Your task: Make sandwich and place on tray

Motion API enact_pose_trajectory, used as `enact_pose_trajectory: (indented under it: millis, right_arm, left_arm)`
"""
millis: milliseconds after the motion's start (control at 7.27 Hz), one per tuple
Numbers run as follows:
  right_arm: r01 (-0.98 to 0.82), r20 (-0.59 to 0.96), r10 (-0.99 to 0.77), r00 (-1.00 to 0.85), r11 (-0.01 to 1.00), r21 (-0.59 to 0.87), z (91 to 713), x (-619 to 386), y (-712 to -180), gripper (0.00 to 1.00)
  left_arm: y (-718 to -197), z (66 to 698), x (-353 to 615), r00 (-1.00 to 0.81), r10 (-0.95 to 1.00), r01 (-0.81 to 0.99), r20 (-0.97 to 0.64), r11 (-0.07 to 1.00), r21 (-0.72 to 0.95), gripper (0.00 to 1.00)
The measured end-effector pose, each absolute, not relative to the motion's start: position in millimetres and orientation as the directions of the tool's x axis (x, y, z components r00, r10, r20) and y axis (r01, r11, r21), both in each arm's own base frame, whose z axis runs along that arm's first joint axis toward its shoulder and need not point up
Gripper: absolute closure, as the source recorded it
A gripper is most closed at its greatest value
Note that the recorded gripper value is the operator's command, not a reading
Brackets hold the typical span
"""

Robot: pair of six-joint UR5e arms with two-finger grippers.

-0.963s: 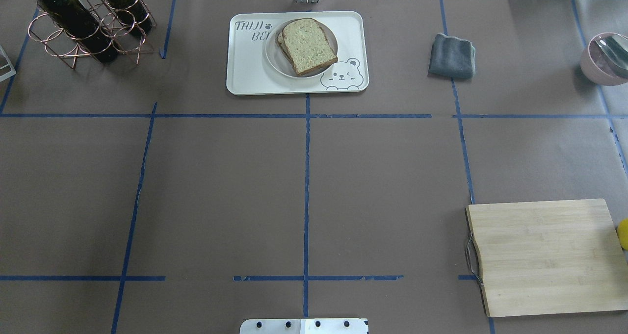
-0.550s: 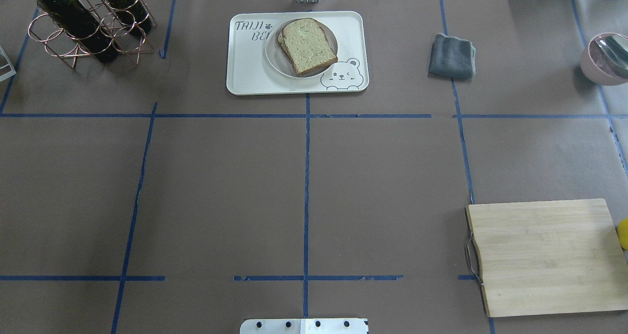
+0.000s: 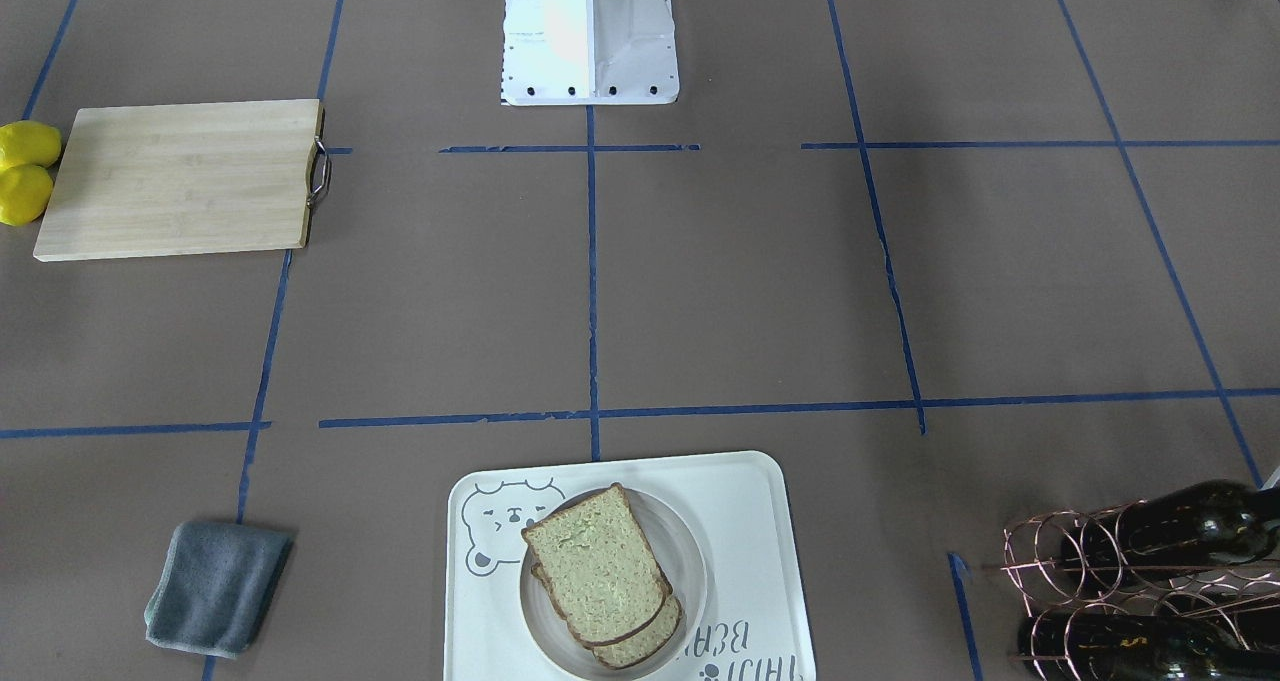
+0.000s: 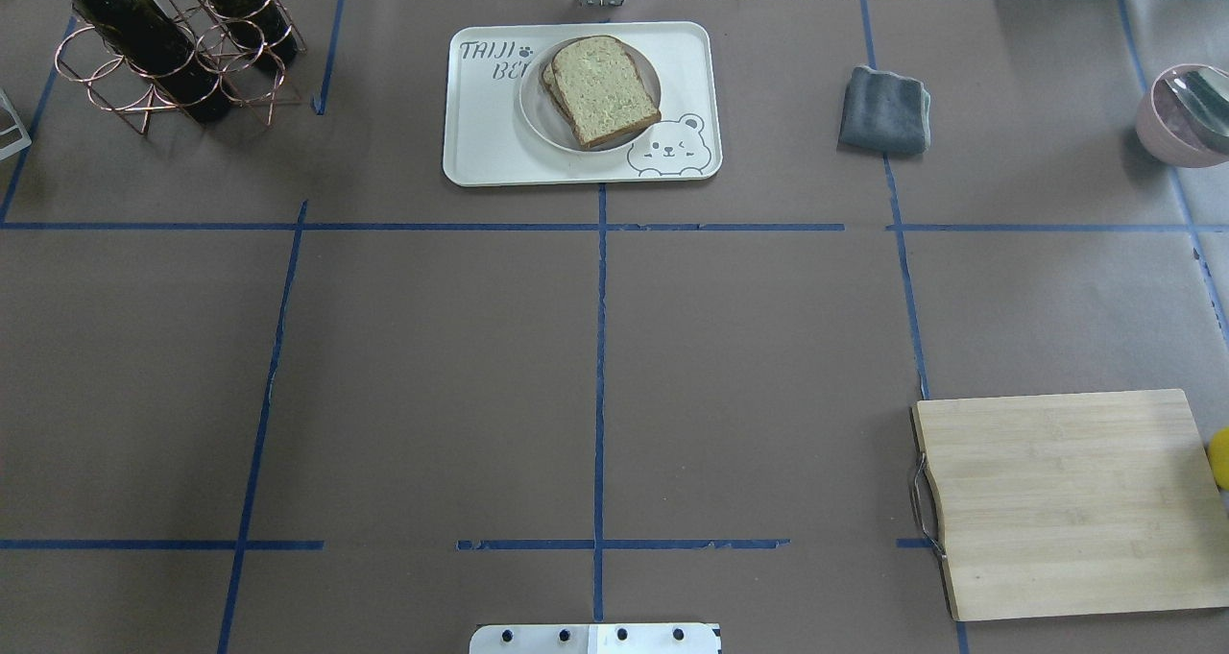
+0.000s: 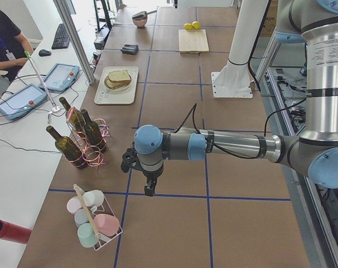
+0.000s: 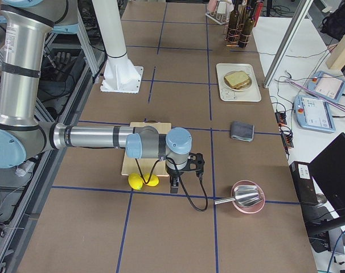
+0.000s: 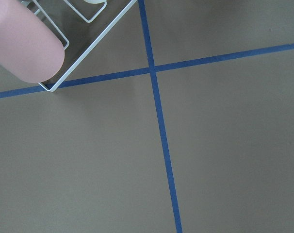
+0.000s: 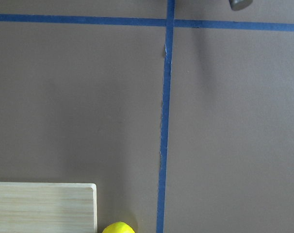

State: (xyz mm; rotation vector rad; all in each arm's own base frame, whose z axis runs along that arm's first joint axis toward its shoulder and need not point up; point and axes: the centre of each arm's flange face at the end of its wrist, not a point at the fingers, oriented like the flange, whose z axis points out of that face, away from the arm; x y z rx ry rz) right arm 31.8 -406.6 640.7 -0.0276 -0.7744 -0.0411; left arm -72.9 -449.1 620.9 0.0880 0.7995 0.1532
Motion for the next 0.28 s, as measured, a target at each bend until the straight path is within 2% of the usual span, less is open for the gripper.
enact_pose_trajectory:
  millis: [275]
  right_arm:
    - [0.023,0.700,-0.001,0.714,0.999,-0.022,635.7,31.5,-408.1,0.00]
  left_arm:
    - [-449.1,622.4,-72.7,0.687,0.168,-0.104,-0.707,0.986,0.133,0.00]
